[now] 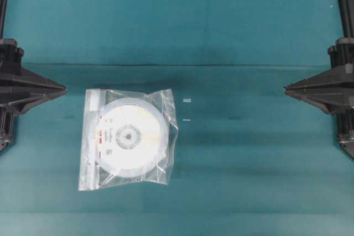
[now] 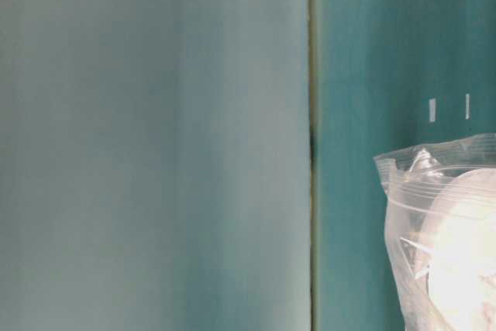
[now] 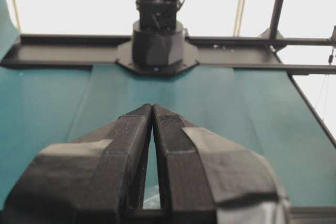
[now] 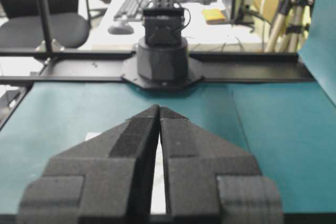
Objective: Take out the reel from the clear zip bag.
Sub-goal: 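Move the left gripper to the left edge of the clear zip bag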
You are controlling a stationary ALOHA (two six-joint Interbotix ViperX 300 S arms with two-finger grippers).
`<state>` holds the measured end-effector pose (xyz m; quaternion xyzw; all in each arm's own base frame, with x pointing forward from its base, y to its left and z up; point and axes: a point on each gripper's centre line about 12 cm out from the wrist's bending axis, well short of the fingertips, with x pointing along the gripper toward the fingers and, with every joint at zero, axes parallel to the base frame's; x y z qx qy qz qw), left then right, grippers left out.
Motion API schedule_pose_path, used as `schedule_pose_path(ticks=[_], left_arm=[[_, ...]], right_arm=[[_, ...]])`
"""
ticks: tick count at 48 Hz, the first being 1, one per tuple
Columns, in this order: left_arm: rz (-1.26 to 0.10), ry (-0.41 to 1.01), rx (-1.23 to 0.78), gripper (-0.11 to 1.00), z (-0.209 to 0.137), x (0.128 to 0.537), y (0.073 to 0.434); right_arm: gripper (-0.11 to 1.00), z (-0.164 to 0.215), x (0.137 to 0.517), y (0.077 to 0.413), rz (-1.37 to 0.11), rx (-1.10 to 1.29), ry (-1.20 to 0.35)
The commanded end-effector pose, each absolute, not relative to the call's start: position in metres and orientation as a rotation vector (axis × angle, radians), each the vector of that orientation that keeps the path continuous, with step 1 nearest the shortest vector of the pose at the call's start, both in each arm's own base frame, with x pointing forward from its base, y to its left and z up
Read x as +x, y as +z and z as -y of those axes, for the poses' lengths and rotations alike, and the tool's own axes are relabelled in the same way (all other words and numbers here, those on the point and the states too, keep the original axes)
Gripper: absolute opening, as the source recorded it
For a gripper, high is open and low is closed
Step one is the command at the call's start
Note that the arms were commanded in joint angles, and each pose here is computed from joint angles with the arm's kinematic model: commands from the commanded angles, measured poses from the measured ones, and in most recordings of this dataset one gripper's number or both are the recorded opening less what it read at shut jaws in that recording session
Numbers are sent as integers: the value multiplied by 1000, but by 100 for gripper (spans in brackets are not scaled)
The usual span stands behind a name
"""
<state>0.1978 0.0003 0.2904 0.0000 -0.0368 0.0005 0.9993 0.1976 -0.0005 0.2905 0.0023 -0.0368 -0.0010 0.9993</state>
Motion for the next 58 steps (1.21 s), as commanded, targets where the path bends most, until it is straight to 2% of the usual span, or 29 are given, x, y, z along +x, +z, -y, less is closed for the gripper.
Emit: schedule_pose_path(ticks=[1, 4, 8, 10, 15, 32, 41, 46, 58], left_arm=[[11, 17, -46, 14, -4, 204, 282], [-15, 28, -108, 9, -6, 205, 279], [-27, 29, -182, -1, -6, 206, 277], [-28, 29, -214, -2, -6, 206, 277], [-43, 34, -306, -2, -6, 206, 275], [-225, 141, -711, -2, -12, 215, 239], [-362, 235, -891, -2, -12, 216, 210], [-431, 281, -954, -2, -10, 212, 193], [-457, 302, -992, -2, -9, 194, 158]], right_arm=[[10, 2, 201, 294, 80, 16, -8], [11, 3, 204, 291, 63, 75, -17], [0, 5, 209, 284, 33, 175, -30], [0, 5, 211, 281, 16, 214, -34], [0, 5, 220, 272, -19, 273, -40], [0, 7, 273, 238, -189, 399, -87], [0, 8, 305, 226, -255, 463, -114], [0, 8, 316, 221, -276, 475, -120], [0, 8, 323, 219, -282, 481, -123]])
